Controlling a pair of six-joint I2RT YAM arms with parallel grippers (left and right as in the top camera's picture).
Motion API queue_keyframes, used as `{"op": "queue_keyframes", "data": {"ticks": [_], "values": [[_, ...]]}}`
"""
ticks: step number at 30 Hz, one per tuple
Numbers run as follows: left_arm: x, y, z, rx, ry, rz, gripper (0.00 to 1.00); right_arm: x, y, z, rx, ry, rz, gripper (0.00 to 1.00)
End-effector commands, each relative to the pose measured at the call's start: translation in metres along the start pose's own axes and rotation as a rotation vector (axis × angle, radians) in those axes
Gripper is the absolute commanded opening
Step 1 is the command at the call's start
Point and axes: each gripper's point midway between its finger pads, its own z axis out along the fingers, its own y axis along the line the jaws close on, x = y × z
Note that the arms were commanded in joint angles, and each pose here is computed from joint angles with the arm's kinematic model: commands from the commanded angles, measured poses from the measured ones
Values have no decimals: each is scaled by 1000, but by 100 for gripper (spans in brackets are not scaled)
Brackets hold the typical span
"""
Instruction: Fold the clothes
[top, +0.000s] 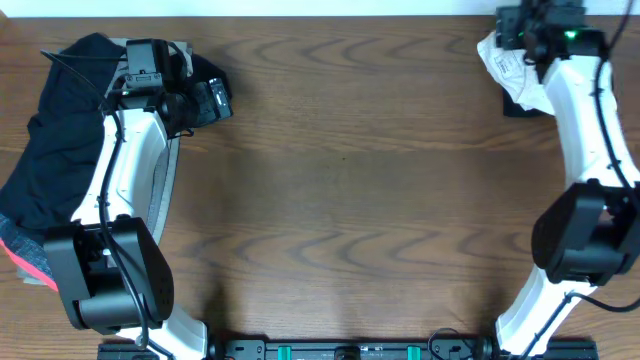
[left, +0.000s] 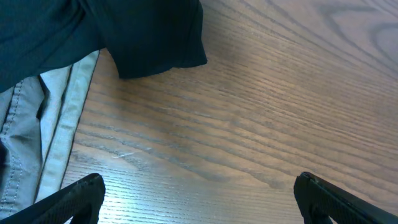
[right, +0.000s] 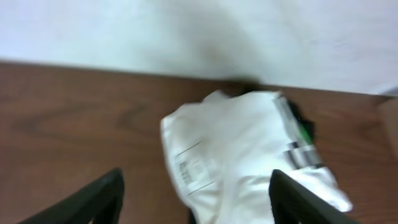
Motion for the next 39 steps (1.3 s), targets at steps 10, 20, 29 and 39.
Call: {"op": "queue_keyframes", "data": {"ticks": [10,20,29,39], "values": [[4,6,6,-16,19,16,98,91,-86,96,9,138,278,8],[8,7,6,-19,32,13,98,168,-143,124,106,271,546,1],[8,7,6,-20,35,12,98,241,-149,148,114,427,593,1],[9,7,6,-20,39,11,98,171,-158,113,52,275,580,15]]}}
